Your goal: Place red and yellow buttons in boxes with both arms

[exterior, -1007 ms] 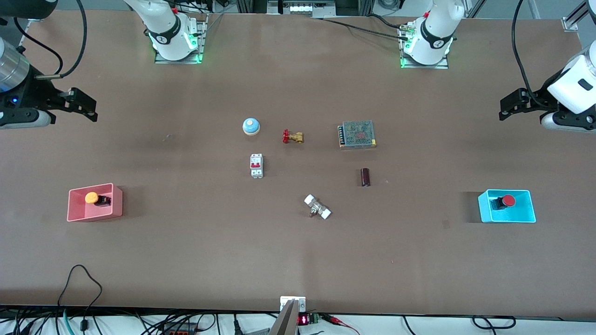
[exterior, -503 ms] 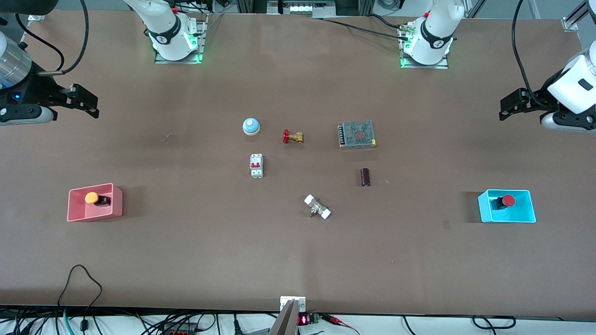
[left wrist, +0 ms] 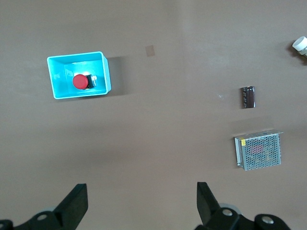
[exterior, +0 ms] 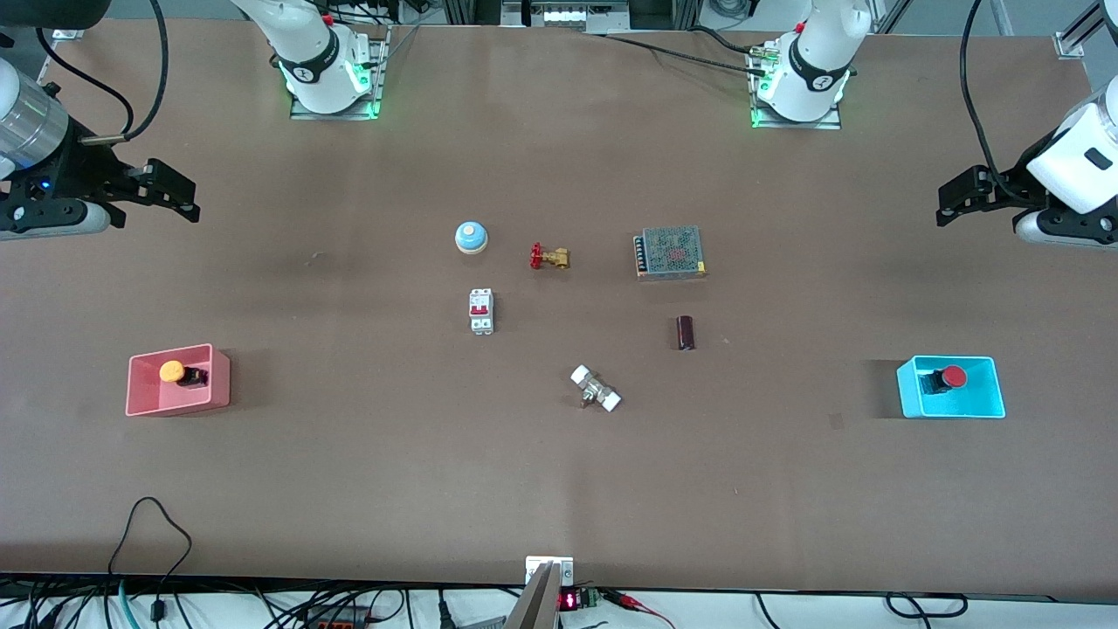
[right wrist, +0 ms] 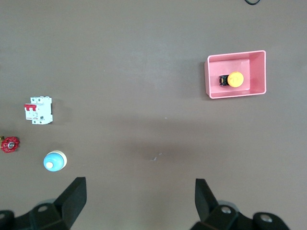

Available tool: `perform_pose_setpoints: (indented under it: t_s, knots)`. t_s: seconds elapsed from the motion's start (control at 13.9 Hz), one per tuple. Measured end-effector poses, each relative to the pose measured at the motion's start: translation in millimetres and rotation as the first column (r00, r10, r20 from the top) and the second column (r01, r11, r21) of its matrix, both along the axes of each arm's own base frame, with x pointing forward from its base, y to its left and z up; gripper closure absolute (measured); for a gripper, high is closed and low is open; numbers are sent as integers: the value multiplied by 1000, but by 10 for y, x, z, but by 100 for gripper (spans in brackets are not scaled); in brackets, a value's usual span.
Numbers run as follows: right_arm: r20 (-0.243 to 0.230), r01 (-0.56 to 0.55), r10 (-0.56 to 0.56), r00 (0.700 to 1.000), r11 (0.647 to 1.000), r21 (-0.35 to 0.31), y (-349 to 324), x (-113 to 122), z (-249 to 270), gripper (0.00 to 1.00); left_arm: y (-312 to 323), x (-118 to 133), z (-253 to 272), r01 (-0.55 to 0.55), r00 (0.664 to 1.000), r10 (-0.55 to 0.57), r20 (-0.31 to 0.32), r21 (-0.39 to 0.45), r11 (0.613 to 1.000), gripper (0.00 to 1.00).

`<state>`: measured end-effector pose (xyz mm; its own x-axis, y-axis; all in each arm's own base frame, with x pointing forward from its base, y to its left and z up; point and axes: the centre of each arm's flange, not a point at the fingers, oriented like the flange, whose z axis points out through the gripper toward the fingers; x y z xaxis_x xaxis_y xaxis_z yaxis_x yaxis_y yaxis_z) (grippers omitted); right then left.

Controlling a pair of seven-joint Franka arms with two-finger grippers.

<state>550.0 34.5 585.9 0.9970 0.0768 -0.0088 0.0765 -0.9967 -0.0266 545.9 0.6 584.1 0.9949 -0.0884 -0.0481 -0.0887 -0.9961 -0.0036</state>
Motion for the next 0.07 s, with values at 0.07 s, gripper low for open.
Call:
perform_pose_setpoints:
  t_s: [0.07]
  knots:
    - [-1,2,-2,1000,1000,4,0,3,-6,0,0,0,0,0,1000,0,0,0,1000,0]
